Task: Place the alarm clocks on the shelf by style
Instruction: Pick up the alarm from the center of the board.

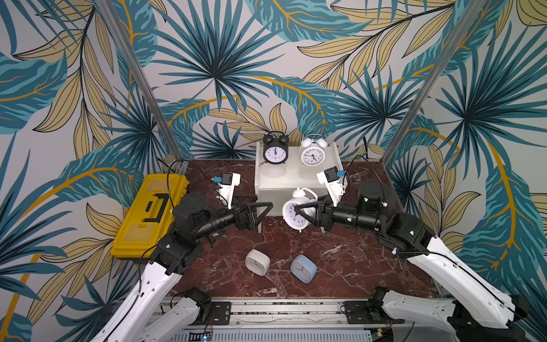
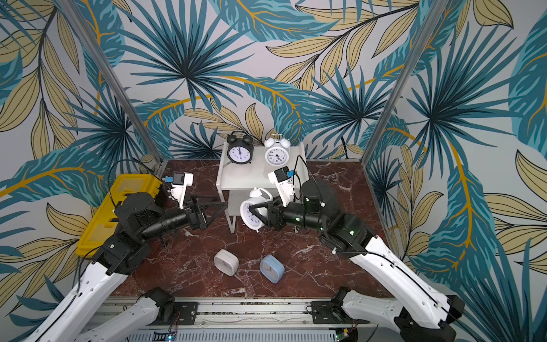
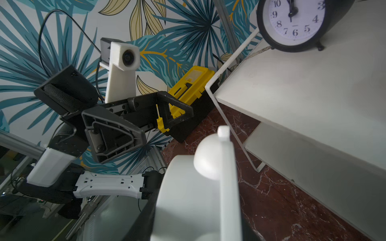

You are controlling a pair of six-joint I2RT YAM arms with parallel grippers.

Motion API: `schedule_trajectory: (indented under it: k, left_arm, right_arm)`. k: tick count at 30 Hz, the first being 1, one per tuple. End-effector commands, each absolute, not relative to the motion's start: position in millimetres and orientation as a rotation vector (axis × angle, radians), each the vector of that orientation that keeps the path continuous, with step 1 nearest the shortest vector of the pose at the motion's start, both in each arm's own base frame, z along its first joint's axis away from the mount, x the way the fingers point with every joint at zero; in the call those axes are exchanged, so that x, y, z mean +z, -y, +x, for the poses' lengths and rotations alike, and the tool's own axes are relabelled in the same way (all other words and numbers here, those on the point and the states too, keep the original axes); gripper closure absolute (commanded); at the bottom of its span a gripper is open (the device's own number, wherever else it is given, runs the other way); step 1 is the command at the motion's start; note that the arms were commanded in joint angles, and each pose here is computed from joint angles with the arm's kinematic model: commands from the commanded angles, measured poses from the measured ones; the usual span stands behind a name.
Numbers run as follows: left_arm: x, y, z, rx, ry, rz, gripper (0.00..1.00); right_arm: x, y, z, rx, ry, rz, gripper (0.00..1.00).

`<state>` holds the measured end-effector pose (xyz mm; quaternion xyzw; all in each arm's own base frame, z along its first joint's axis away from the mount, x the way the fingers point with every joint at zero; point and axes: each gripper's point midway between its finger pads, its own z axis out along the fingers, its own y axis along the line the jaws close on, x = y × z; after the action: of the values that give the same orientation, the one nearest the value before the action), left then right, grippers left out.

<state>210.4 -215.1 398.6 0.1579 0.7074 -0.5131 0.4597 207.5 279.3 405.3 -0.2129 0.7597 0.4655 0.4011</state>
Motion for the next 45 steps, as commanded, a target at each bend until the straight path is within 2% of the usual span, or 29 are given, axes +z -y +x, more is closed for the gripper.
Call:
schedule_trajectory:
  k: [1, 14, 18, 24, 35, 38, 42, 45]
  left_arm:
    - [423, 226, 186, -1.376, -1.581, 0.561, 0.00]
    - [442, 234, 183, -1.671, -1.438, 0.681, 0.00]
    - [446, 233, 189, -1.731, -1.410, 0.650, 0.00]
    - [449, 236, 195, -1.793, -1.402, 0.647, 0.18]
    - [431, 242, 203, -1.823, -1.490, 0.630, 0.32]
    - [435, 241, 202, -1.815, -1.468, 0.635, 0.42]
    - [437, 240, 203, -1.813, -1.456, 0.628, 0.62]
    - [437, 240, 203, -1.813, -1.454, 0.625, 0.72]
  right_arm:
    - [444, -288, 197, 1.435, -1.798, -0.596, 0.82]
    - [481, -301, 209, 1.909, -1.615, -0.642, 0.83]
    - [484, -305, 208, 1.959, -1.588, -0.690, 0.82]
    - [469, -308, 214, 1.921, -1.631, -0.691, 0.81]
    - [468, -307, 216, 1.862, -1.662, -0.670, 0.80]
    - [464, -309, 218, 1.859, -1.671, -0.656, 0.79]
    - [463, -308, 218, 1.856, -1.664, -0.638, 0.78]
    - [465, -307, 218, 1.843, -1.662, -0.630, 0.77]
